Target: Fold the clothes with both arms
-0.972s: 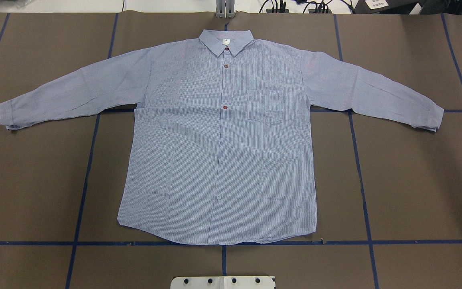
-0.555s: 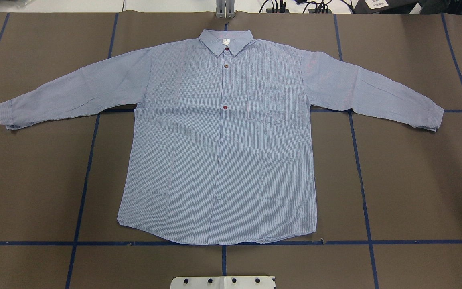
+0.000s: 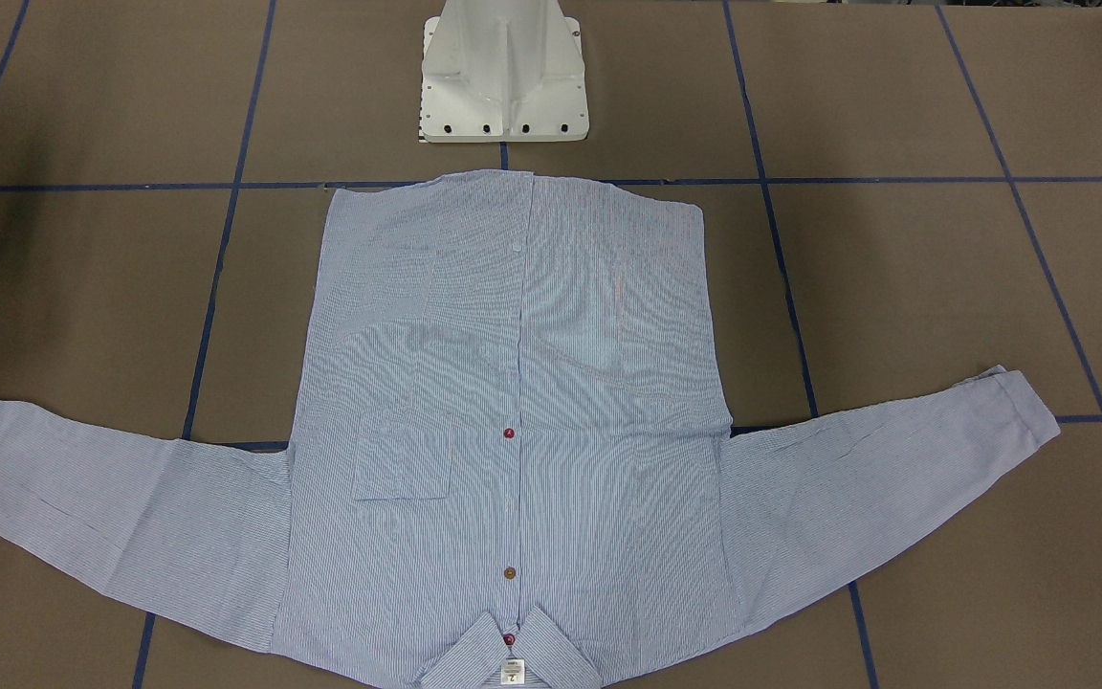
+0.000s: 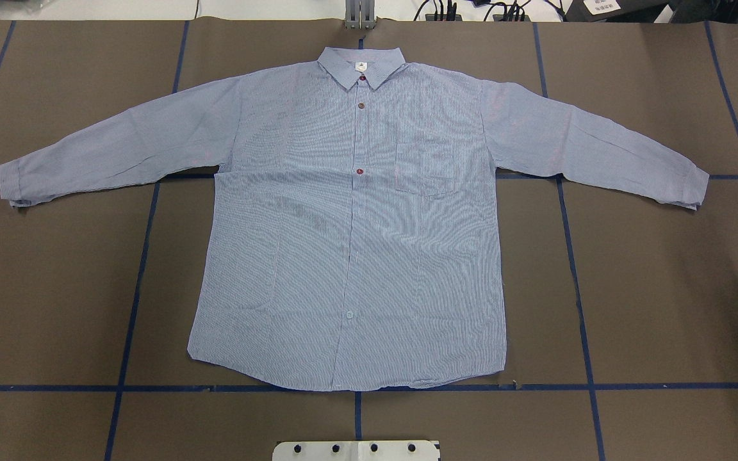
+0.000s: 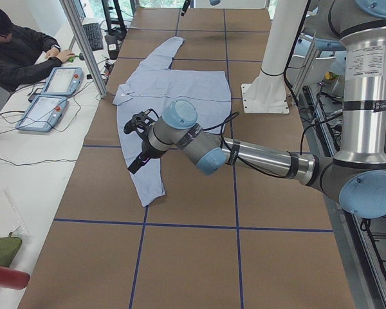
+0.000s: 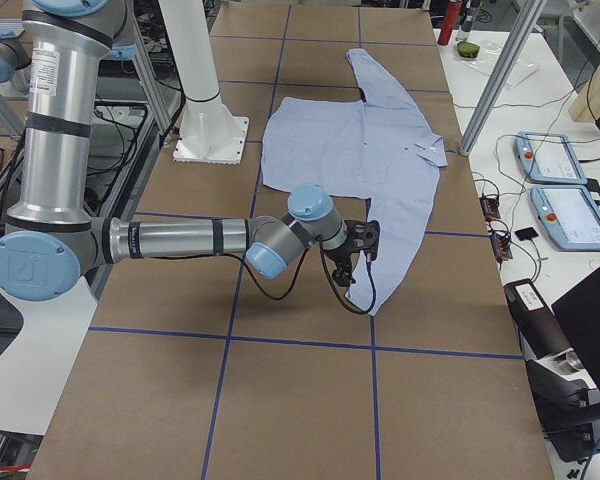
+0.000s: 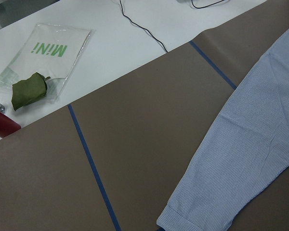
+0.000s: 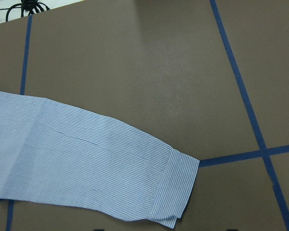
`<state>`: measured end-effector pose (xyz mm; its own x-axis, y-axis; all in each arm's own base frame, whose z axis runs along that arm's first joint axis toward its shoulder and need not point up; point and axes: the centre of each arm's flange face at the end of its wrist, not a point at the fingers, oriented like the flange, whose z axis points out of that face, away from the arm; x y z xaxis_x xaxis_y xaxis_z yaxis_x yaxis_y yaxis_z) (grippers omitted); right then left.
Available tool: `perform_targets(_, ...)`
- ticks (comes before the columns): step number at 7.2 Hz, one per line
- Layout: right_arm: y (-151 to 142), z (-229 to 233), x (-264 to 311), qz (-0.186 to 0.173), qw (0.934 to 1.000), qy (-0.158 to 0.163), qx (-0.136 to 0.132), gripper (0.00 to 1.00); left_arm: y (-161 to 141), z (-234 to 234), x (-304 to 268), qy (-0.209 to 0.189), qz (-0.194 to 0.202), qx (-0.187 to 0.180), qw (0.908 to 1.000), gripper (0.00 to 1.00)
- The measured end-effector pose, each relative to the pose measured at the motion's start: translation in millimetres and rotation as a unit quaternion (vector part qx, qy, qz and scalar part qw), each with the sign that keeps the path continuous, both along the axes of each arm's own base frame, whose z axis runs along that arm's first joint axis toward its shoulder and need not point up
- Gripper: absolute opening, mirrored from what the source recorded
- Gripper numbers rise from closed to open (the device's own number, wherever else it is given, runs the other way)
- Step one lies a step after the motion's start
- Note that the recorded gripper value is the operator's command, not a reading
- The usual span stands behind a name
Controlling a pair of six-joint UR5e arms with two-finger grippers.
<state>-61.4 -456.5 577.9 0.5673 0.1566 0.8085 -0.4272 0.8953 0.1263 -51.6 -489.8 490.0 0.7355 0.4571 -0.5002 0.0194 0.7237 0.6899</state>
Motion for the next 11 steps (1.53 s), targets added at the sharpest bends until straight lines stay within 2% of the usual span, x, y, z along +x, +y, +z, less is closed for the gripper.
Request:
perform_targets(2,3,28,-25,0.032,0.9992,-0.023,-0.011,0.83,1,0,-1,0.0,0.0,0.004,1.0,1.0)
perform_targets(5,5,53,-63,0.067,0.9974,0.003,-0.026,0.73,1,-1,-1,-0.001,0.0,0.005,1.0,1.0)
perform_targets(6,6,55,-77,0.08,0.9963,0.008,-0.03,0.63,0,-2,0,0.0,0.0,0.006,1.0,1.0)
perform_targets(8,7,57,-96,0.088,0.9955,0.011,-0.033,0.53,0,-2,0,0.0,0.001,0.006,1.0,1.0)
perform_targets(11,-1,80,-111,0.084,0.9963,-0.002,-0.019,0.52,0,-2,0,0.0,0.001,0.006,1.0,1.0)
